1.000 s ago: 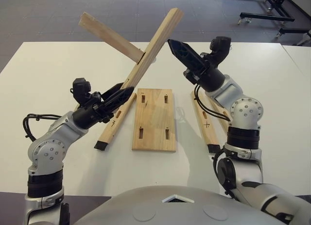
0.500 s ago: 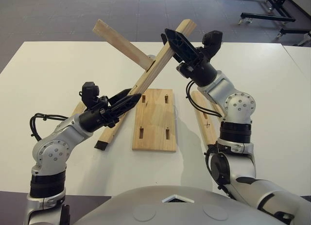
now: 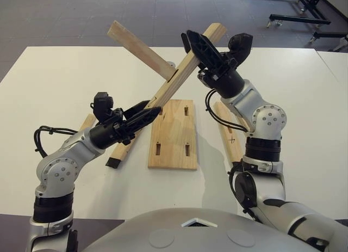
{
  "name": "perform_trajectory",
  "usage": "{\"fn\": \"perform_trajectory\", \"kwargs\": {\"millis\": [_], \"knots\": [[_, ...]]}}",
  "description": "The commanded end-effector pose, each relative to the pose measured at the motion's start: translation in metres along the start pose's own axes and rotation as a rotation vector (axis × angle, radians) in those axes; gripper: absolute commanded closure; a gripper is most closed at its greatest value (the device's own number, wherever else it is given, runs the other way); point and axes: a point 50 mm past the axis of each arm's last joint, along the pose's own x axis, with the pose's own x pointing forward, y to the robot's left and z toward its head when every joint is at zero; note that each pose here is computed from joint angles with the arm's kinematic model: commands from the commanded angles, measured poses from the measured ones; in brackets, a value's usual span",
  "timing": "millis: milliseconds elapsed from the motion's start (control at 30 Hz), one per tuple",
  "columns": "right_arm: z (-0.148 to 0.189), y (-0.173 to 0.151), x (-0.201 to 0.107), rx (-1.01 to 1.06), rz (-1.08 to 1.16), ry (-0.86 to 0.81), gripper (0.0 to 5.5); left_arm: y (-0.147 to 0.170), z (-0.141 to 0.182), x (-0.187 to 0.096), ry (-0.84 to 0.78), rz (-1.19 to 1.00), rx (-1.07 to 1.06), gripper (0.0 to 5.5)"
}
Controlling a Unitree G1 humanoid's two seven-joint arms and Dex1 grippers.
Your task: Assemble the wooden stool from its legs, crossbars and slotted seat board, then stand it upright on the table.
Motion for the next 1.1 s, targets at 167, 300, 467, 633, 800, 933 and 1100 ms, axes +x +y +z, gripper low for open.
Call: {"fn": "perform_trajectory", "kwargs": {"millis": [167,300,467,633,800,933,1100], "knots": [[0.017,0.019,-0.005,-0.284,0.051,-0.078,3.36,0.012,0.005,-0.008,-0.08,0.128,0.068,2.81],[0.026,0.033,0.004,-0.37,0.074,-0.039,3.43,0.019,-0.001,-0.017,-0.092,0.197,0.05,2.28],[0.047,0.027,0.001,-0.753,-0.013,0.068,3.43,0.028,-0.015,-0.031,-0.059,0.321,0.039,1.67],[0.065,-0.004,-0.018,-1.015,-0.086,0.265,3.43,0.031,-0.013,-0.043,-0.092,0.388,0.04,1.67],[0.058,-0.029,-0.024,-1.079,-0.084,0.348,3.43,0.036,-0.012,-0.039,-0.107,0.4,0.053,1.67],[0.039,-0.031,-0.024,-1.032,-0.027,0.347,3.43,0.039,-0.016,-0.041,-0.056,0.415,0.059,1.67],[0.028,-0.029,-0.032,-0.979,0.008,0.383,3.43,0.041,-0.017,-0.044,-0.055,0.433,0.069,1.67]]}}
